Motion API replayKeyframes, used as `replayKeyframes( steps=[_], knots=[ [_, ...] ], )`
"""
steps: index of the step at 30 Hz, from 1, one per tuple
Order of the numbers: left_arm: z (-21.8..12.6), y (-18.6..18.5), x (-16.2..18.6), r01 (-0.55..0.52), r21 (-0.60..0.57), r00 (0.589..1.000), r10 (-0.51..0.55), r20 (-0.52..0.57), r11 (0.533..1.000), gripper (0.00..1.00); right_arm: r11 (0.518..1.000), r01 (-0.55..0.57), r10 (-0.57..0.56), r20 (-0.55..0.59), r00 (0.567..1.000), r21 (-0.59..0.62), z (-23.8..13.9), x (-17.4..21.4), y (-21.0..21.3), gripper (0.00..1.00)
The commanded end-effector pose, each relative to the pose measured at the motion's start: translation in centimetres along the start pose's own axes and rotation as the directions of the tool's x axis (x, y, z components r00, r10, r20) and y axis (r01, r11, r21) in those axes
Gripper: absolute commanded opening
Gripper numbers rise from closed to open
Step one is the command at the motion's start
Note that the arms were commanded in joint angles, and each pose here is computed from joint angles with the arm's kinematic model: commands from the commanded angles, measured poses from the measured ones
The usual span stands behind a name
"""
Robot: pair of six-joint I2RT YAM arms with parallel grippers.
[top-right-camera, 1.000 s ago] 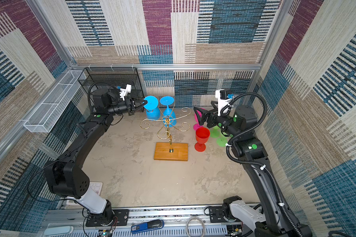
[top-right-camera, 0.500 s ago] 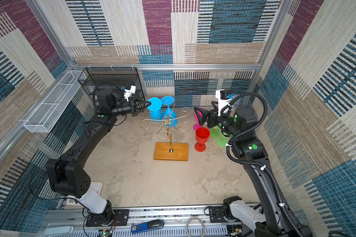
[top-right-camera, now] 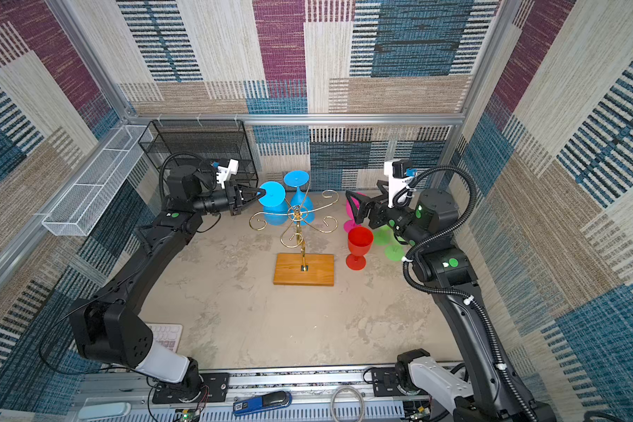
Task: Take the wine glass off the wine glass rack
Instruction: 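Lift the blue glass off the rack and swing it up with the left gripper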
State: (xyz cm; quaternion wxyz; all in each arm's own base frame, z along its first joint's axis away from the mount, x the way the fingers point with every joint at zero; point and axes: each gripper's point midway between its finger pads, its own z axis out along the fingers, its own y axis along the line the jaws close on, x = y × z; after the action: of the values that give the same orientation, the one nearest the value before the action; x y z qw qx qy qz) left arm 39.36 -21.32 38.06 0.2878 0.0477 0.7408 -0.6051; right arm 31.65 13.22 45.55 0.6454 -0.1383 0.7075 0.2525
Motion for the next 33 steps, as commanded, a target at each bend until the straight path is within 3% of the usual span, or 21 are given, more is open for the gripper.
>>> replayKeyframes(
  steps=[1, 9, 21, 28, 33],
  knots=[
    [-0.6, -0.1, -0.2, -0.045, -0.011, 0.999, 0.045, 0.024, 0.999, 0.00, 1.000, 0.007, -0.007, 0.010, 1.000, 0.006, -0.1, -0.2, -0.1, 0.99],
    [-1.0, -0.3, 0.0, -0.045, -0.002, 0.999, 0.045, 0.027, 0.999, 0.00, 1.000, 0.008, -0.008, 0.009, 1.000, 0.005, -0.1, -0.1, 0.0, 0.99],
    [-5.1, 1.1, -0.8, -0.016, -0.049, 0.993, 0.022, 0.114, 0.999, 0.00, 1.000, 0.009, -0.009, 0.007, 1.000, 0.003, 0.0, 0.0, 0.0, 0.99],
    [-10.1, 0.3, -3.8, -0.028, -0.064, 0.970, 0.043, 0.239, 0.998, 0.00, 1.000, 0.023, -0.023, 0.008, 1.000, -0.005, 0.2, -0.1, 0.0, 0.99],
    [-12.9, -2.9, -6.9, -0.059, 0.042, 0.942, 0.042, 0.333, 0.997, 0.00, 0.998, 0.052, -0.051, 0.006, 0.999, -0.040, 0.8, -0.1, 0.5, 0.99]
  ],
)
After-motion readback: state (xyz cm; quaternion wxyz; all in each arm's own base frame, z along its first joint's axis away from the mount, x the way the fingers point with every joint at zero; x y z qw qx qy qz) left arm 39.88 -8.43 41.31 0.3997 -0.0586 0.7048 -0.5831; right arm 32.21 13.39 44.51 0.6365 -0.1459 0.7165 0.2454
